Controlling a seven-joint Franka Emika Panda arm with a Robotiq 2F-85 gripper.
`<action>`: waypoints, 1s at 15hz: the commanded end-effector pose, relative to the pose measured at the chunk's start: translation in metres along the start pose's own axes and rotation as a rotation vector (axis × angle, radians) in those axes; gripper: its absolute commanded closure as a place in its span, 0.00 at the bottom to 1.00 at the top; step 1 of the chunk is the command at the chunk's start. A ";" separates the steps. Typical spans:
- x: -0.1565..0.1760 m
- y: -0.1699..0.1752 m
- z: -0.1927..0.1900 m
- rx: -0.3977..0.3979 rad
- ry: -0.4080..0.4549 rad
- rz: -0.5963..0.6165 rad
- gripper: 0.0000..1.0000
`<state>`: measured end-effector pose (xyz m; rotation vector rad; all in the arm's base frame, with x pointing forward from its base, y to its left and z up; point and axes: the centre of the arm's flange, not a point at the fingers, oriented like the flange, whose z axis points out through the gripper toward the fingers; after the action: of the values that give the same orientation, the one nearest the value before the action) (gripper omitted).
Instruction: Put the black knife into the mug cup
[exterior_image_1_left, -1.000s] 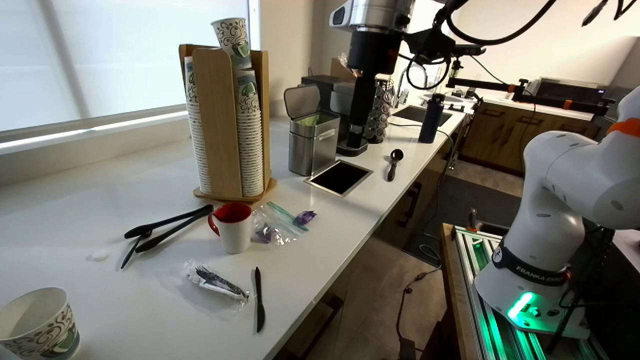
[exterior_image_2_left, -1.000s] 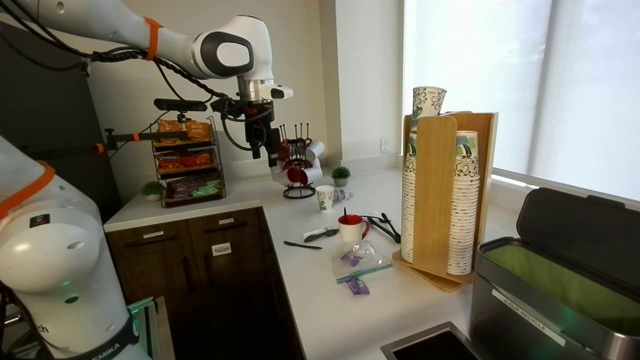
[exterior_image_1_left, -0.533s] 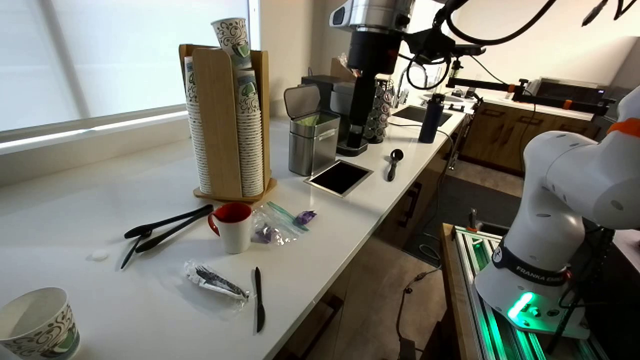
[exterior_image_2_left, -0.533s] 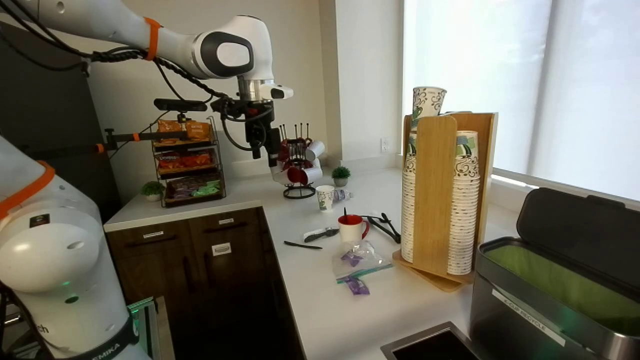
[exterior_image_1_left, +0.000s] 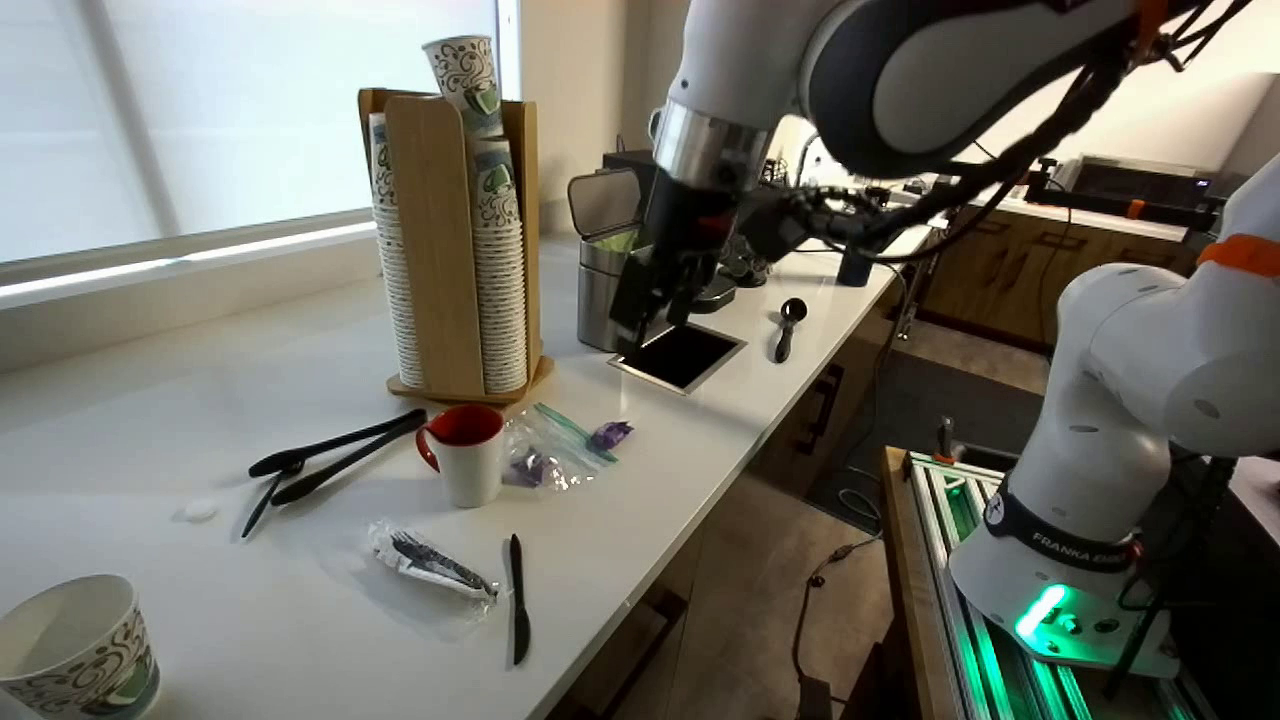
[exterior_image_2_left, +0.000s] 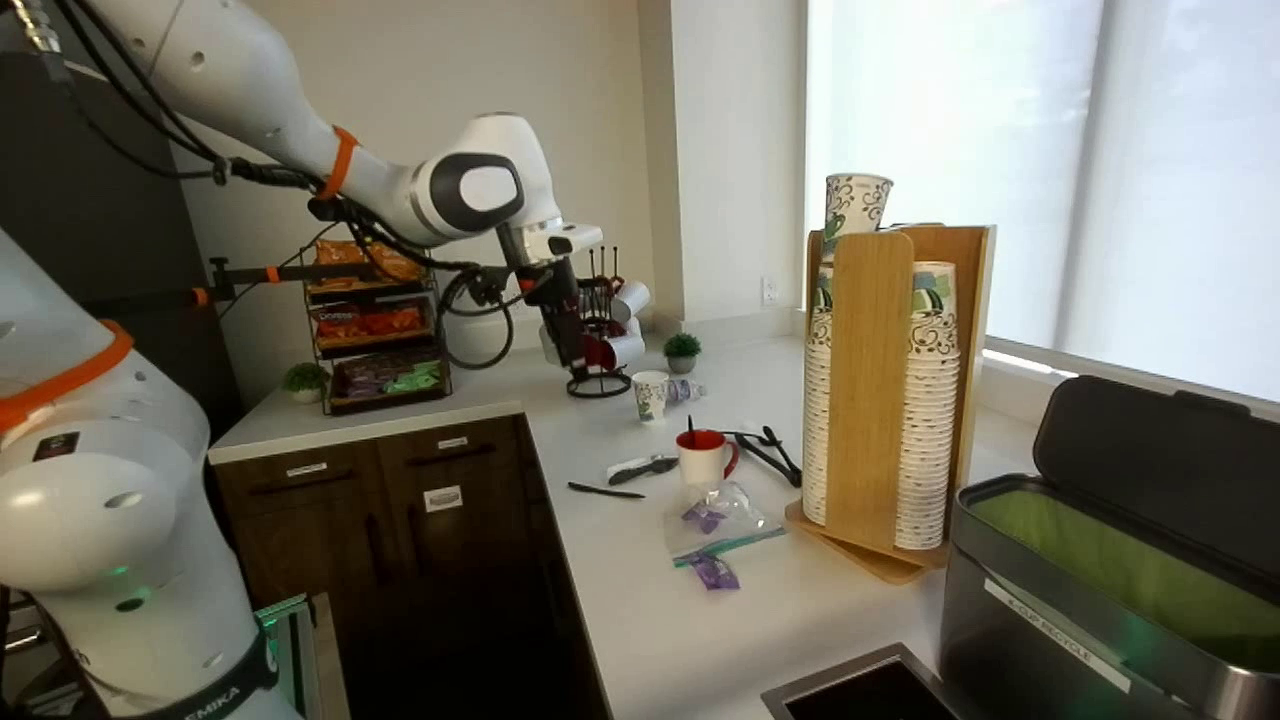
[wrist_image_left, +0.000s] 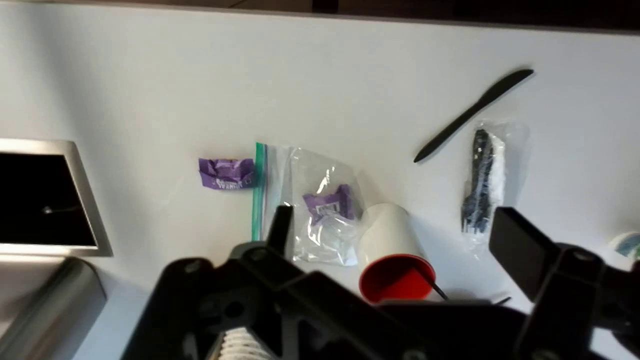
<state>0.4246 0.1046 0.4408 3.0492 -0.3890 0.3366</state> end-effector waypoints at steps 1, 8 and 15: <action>-0.011 -0.009 0.065 -0.097 -0.013 0.176 0.00; -0.006 -0.002 0.039 -0.047 -0.010 0.100 0.00; 0.012 -0.027 0.158 -0.292 -0.080 0.380 0.00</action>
<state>0.4425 0.1032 0.3512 2.8038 -0.7992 0.2500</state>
